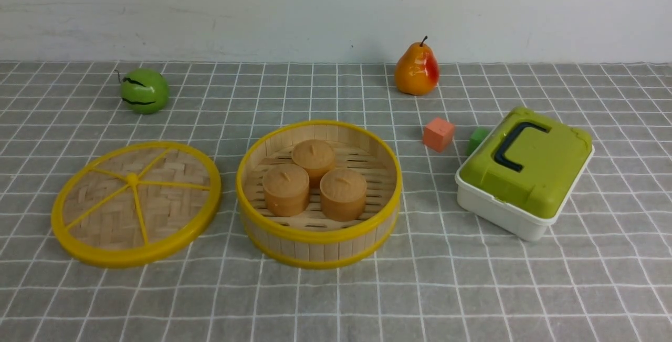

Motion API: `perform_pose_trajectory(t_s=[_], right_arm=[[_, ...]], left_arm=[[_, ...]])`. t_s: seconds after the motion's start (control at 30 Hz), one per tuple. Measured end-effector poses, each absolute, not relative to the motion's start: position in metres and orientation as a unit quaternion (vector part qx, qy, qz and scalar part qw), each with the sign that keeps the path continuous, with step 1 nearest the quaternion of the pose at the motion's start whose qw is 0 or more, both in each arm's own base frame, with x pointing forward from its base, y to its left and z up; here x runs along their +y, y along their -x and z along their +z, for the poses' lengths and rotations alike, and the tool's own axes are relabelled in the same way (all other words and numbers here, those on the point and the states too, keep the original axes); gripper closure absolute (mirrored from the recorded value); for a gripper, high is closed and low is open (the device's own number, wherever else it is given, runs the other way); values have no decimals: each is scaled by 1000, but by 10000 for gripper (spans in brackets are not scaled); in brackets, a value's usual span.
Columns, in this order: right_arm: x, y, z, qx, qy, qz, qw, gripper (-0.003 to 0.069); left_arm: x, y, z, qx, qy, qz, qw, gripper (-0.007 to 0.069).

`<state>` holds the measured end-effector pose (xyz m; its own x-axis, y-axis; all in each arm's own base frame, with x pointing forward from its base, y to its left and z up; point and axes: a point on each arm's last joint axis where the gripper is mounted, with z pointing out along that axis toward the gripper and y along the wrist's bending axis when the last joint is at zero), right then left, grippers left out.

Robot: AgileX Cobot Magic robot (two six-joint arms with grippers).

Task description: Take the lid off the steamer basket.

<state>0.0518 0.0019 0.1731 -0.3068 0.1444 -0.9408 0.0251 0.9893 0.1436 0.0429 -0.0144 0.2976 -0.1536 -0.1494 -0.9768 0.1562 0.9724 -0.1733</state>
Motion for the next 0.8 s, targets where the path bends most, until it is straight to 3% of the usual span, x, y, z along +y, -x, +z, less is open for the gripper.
perform_pose_trajectory(t_s=[0.17,0.37,0.53,0.63,0.8], right_arm=[[2,-52,173,807,-53,51,586,418],[2,-52,173,807,-53,51,586,418],[2,-52,173,807,-53,51,586,418],[2,-52,173,807,-53,51,586,418],[2,-52,173,807,-53,51,586,418]], left_arm=[[-18,-50,267,779,0,-146,610,638],[-18,-53,245,802,-2,-136,582,638],[-17,-48,217,771,-21,-142,621,638],[-14,-53,193,756,-15,-133,641,638],[-12,-53,179,778,-38,-92,620,638]])
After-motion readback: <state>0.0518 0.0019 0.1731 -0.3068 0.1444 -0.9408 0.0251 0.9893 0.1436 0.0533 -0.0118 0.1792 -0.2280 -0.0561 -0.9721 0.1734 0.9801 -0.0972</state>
